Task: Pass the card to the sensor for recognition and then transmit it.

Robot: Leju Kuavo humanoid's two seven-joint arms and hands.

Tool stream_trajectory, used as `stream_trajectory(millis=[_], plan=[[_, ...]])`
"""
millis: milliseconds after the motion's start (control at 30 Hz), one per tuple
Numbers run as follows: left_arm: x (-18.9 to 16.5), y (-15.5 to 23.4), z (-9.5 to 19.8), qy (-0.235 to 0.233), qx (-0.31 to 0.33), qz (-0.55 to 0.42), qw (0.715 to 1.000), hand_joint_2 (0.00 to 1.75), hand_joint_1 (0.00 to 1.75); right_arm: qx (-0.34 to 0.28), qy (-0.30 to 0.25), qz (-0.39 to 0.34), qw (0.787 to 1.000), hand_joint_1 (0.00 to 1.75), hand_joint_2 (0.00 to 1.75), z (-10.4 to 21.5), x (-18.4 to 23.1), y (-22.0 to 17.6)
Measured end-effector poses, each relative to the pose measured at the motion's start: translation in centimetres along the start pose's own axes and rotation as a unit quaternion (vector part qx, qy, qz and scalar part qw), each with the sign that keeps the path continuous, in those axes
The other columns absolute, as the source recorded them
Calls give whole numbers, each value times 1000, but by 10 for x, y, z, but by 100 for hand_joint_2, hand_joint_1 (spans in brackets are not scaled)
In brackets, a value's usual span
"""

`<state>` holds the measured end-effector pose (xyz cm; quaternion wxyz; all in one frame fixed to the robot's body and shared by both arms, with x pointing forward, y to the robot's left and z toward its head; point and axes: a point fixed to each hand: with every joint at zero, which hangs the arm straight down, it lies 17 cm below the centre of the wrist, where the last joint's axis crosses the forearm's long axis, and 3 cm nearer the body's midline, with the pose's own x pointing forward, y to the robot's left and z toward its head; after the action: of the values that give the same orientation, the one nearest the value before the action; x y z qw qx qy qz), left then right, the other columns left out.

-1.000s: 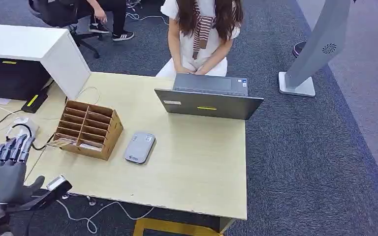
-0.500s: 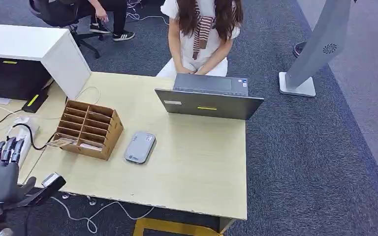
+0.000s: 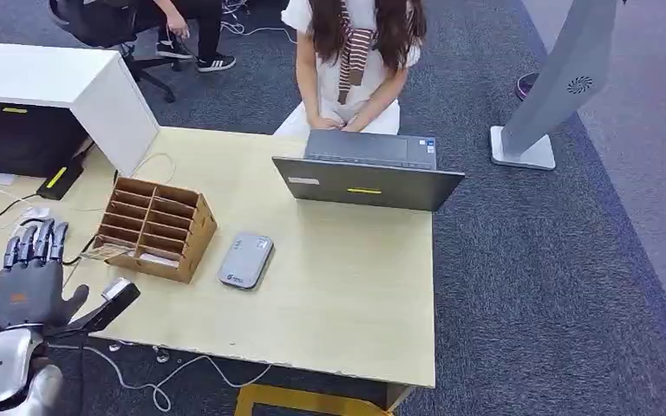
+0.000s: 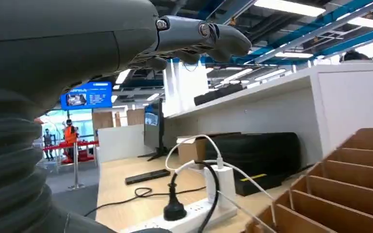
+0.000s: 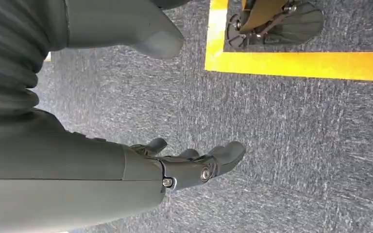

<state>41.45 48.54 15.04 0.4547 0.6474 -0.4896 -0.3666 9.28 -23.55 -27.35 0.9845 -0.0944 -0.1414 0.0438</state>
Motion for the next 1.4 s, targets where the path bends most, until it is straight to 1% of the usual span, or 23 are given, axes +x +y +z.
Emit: stream_trajectory(millis=[233,433,600,967,1167,1400], plan=[[24,-7,-9,-12,-3,11,1000,175,0,0,0,1,1000,0,175,0,1,0],[36,-9,-12,-15,-5,17,1000,175,0,-1,0,2,1000,0,175,0,2,0],[38,-11,-15,-11,-7,18,1000,175,0,0,-1,8,1000,0,175,0,2,0],[38,-20,-13,-10,-18,17,1000,175,0,1,-2,10,1000,0,175,0,2,1],[30,-24,-9,-2,-24,14,1000,175,0,1,-4,10,1000,0,175,0,2,1],[1,-29,-1,16,-28,10,999,175,0,1,-4,12,1000,0,175,0,2,1]])
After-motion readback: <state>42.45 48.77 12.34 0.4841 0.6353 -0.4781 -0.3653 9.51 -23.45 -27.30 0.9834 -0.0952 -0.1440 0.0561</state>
